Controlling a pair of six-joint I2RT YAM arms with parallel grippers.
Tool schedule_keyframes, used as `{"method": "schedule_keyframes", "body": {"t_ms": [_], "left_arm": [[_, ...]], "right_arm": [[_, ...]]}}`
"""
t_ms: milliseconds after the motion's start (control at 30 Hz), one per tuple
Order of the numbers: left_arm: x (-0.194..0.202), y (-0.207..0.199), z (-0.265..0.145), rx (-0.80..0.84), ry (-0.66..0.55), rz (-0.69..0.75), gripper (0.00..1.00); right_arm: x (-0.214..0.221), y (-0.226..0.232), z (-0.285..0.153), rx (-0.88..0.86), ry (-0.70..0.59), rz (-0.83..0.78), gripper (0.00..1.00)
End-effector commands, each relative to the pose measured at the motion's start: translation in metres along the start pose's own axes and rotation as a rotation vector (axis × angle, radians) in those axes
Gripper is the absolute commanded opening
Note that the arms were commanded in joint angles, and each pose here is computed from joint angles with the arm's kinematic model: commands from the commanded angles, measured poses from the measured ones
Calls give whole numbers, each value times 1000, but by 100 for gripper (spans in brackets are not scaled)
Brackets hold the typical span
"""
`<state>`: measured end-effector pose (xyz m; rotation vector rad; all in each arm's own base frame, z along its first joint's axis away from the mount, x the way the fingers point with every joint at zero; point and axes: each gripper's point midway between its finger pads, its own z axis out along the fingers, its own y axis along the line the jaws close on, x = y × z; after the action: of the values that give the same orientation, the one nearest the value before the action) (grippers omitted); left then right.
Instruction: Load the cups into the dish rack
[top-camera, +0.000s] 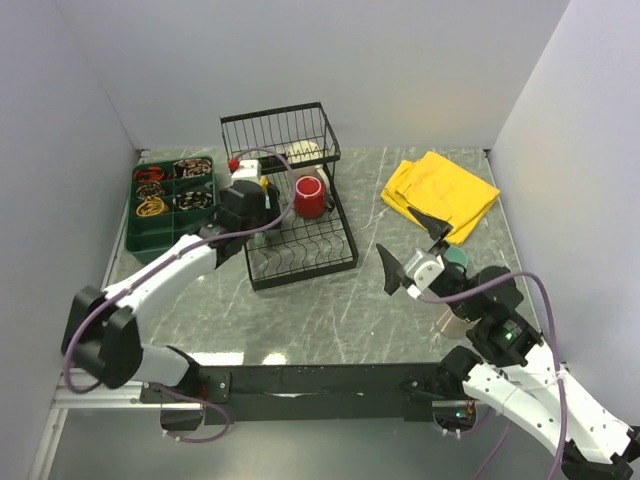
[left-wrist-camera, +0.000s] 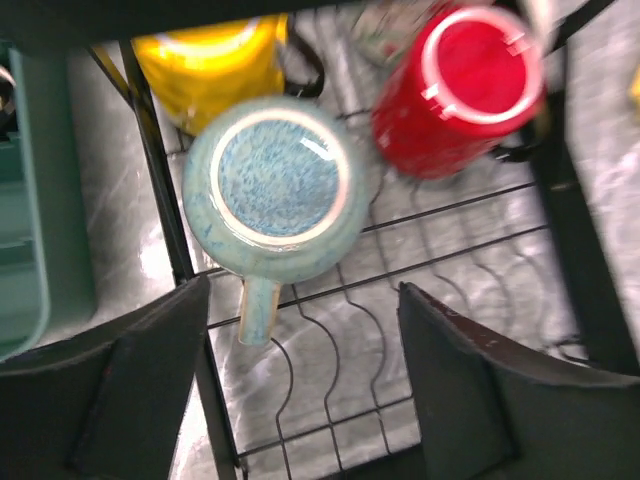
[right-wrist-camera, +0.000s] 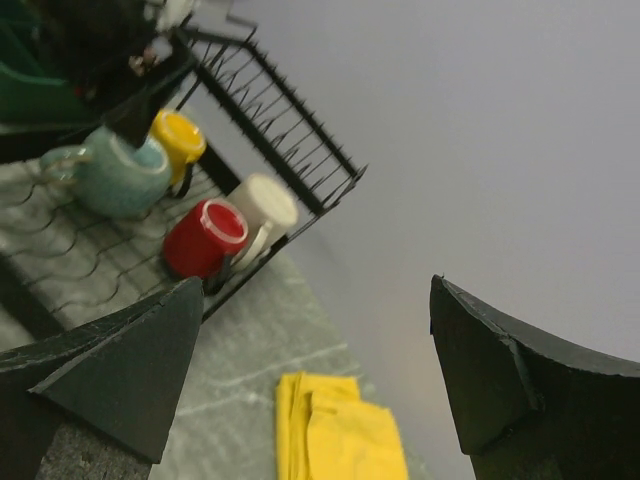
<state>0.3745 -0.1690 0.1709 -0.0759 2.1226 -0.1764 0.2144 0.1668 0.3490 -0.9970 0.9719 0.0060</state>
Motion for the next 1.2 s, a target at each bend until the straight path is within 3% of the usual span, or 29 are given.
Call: {"method": "schedule_keyframes", "body": {"t_ms": [0,67,100,200,333,633,967,1167], "left_arm": [[-26,-6,-32,76,-51,-23,85],[-35,-2,-49,83,-87,-26,97],[-36,5,-55,59,-96,-27,99],[-46,12,-82,85,-157,-48,96],[-40,6,-115,215,-189,-81,96],[-5,-11,-158,455,-151,-179,96],[11,-12,-172,523,-132,-252,96],[17,-15,-178,558,-123,-286,96]], "right_arm": [[22,13,-5,-128,176,78,100],[30,16,-9,-186,234,97,100],[53,38,-16,-291,337,129,100],[88,57,-40,-460,512,251,100],[114,52,-62,-510,637,351,100],[143,15,-105,-387,862,553,100],[192,22,-194,-264,1218,692,93],[220,27,-232,-234,1349,753,91]]}}
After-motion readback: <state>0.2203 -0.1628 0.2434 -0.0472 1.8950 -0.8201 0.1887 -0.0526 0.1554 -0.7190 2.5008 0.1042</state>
